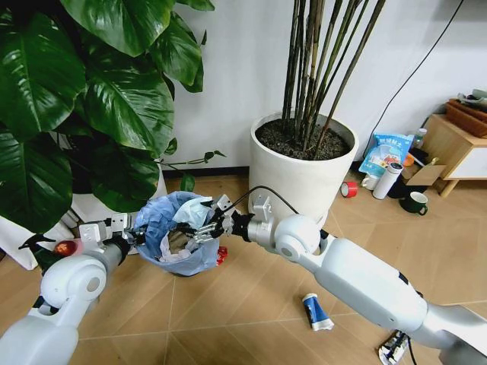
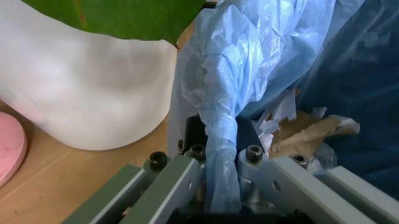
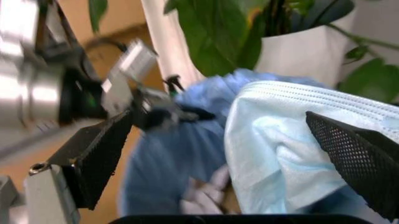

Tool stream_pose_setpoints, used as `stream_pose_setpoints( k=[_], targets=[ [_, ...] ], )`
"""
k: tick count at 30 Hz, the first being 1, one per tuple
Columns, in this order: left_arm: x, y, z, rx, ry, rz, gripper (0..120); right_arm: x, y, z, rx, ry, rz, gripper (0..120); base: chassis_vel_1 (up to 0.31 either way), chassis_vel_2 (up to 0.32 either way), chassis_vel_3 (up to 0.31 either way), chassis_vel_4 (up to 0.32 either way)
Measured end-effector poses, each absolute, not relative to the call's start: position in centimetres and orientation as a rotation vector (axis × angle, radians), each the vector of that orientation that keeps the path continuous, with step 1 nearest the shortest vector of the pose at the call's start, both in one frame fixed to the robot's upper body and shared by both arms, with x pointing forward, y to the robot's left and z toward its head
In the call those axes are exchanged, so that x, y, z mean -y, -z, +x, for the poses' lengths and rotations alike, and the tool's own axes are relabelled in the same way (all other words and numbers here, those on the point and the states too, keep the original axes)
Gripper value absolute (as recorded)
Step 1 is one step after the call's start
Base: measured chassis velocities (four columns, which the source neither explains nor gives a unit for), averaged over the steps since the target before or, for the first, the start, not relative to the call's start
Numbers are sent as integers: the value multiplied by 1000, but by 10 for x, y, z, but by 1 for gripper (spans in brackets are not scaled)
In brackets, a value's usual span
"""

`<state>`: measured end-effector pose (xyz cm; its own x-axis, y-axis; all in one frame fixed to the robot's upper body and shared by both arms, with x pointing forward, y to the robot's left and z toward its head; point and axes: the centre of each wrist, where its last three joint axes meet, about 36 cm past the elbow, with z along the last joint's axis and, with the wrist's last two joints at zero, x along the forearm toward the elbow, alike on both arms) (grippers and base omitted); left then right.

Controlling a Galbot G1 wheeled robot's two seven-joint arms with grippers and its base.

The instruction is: Pick up the trash bin and place the garbage on the floor into it.

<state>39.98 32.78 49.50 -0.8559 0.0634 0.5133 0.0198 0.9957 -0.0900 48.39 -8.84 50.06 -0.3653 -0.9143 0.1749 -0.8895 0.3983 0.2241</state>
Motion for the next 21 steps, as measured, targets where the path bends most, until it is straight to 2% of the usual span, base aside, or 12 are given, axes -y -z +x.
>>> stream_pose_setpoints(
  k=[3,9,18,21],
  targets=[
    [-327,-495,399,2598,-110,-60,0,80,-502,484,2344,214,1588,100,0,0,0,0],
    [-326,-495,396,2602,-109,-62,0,49,-514,477,2123,554,1485,100,0,0,0,0],
    [-325,-494,393,2604,-110,-62,0,52,-517,484,2108,579,1398,100,0,0,0,0],
    [-324,-493,390,2604,-109,-65,0,63,-505,494,2238,439,1380,100,0,0,0,0]
  ],
)
